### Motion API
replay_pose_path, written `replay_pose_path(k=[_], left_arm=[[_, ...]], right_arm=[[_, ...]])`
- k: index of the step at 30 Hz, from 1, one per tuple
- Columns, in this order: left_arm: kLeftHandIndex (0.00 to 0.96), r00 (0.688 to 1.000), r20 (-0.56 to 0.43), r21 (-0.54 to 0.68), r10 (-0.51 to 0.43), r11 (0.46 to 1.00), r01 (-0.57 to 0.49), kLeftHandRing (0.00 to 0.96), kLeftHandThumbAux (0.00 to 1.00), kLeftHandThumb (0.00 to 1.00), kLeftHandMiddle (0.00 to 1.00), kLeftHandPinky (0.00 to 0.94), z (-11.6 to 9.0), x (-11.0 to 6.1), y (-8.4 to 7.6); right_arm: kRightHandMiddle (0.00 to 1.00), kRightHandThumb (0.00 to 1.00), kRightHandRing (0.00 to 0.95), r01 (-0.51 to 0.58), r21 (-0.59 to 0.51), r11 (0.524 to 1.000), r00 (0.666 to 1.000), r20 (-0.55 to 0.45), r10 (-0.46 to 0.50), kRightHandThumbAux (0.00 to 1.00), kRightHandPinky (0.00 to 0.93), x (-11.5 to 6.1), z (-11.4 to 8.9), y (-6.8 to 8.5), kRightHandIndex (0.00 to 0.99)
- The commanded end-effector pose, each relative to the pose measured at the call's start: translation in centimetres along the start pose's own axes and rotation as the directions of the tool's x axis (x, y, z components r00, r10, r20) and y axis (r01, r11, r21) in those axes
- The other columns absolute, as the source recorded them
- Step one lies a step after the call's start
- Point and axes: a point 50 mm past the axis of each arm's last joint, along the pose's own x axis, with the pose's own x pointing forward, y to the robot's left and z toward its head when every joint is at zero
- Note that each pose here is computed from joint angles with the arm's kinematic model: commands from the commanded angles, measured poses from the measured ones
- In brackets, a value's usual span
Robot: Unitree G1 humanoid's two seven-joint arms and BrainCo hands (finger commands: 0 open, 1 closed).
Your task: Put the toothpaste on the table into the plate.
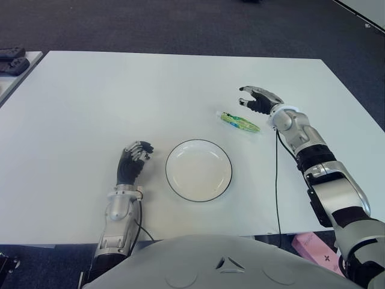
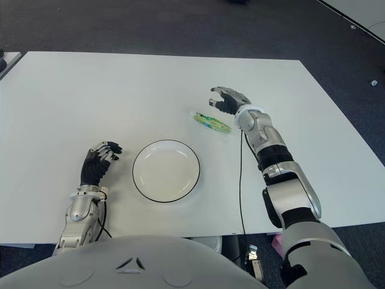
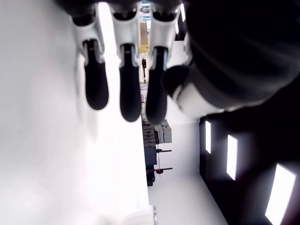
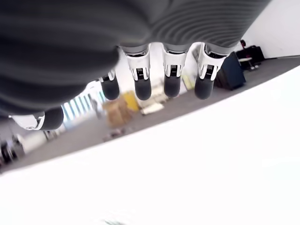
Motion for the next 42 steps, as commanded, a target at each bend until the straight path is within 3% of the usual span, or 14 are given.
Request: replay_pose_path(k=[1, 21, 23, 32, 42], left_arm=[[0.425, 0.997, -0.074, -0.005, 0.014, 1.0, -0.014, 0.457, 0.726, 0.704, 0.458, 0.465, -1.1, -0.5, 0.0], [0.425, 0.997, -0.069, 0.015, 0.018, 1.0, -0.017, 0.46, 0.726, 0.702, 0.464, 0.466, -1.0, -0.8, 0.0], [0.425, 0.997, -0.069, 0.018, 0.02, 1.0, -0.018, 0.459, 0.726, 0.701, 0.464, 0.463, -0.9, -0.8, 0.0], [0.424, 0.997, -0.072, 0.007, 0.019, 1.0, -0.018, 0.45, 0.726, 0.7, 0.46, 0.456, -0.9, -0.8, 0.1], [0.424, 0.997, -0.076, 0.004, 0.027, 1.0, -0.027, 0.451, 0.726, 0.702, 0.462, 0.459, -0.9, -0.9, 0.2]], right_arm=[[0.0, 0.553, 0.0, -0.068, -0.063, 0.996, 0.998, -0.011, 0.067, 0.15, 0.0, 0.9, 0.6, 1.7, 0.0], [0.0, 0.585, 0.0, -0.26, -0.186, 0.948, 0.964, -0.109, 0.243, 0.17, 0.0, 1.3, 0.5, 4.9, 0.0], [0.0, 0.585, 0.0, -0.283, -0.193, 0.94, 0.956, -0.132, 0.261, 0.174, 0.0, 1.0, 0.1, 5.9, 0.0], [0.0, 0.588, 0.0, -0.316, -0.202, 0.927, 0.944, -0.162, 0.287, 0.172, 0.0, 1.1, 0.4, 6.6, 0.0], [0.0, 0.602, 0.0, -0.356, -0.171, 0.919, 0.922, -0.226, 0.315, 0.206, 0.0, 0.2, 0.0, 9.1, 0.0]])
